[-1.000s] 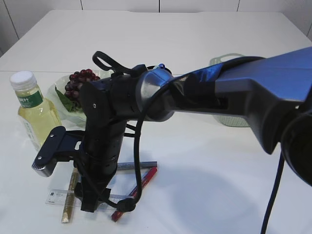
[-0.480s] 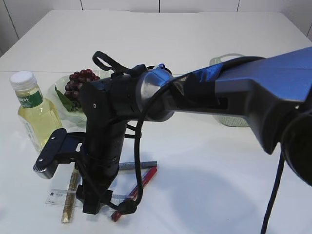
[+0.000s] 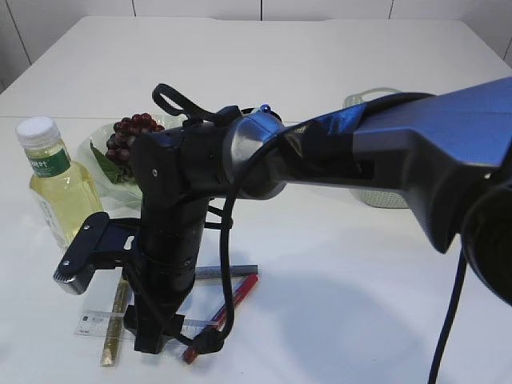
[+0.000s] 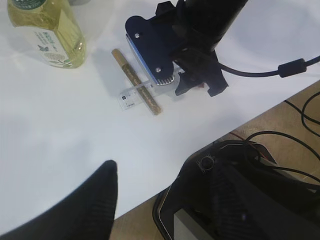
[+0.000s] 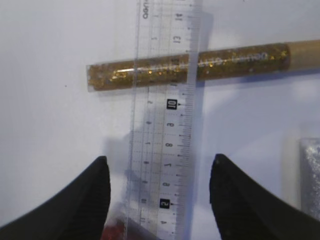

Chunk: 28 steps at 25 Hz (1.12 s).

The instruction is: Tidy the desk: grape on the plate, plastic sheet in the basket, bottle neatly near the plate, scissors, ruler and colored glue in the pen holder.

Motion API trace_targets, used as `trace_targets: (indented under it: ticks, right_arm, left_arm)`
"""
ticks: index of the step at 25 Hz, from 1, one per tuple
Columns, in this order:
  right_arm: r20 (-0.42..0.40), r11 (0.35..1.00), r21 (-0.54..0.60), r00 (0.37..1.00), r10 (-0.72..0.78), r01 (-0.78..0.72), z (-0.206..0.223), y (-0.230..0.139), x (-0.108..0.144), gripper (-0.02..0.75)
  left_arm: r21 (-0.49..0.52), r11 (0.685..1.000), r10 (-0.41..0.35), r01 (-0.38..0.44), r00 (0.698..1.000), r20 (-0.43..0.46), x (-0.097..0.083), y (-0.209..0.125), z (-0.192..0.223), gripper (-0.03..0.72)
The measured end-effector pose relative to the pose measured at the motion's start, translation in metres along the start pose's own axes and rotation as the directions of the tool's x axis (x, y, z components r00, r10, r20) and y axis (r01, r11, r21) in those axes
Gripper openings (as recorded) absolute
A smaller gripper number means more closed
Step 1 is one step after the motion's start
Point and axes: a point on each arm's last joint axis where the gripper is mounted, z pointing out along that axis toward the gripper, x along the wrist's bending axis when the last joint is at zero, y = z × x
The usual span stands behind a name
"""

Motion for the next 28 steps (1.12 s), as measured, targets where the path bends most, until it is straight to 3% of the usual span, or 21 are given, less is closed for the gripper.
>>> trace_targets:
  ticks: [28]
  right_arm:
    - [-0.009,1.0,0.01,1.0,0.004,-0.003,0.0062,-0.0016,-0.0005,0.493]
  left_arm:
    - [0.002,1.0,0.0,0.0,1.0,0.0,0.0,-0.0002,0.0,0.403]
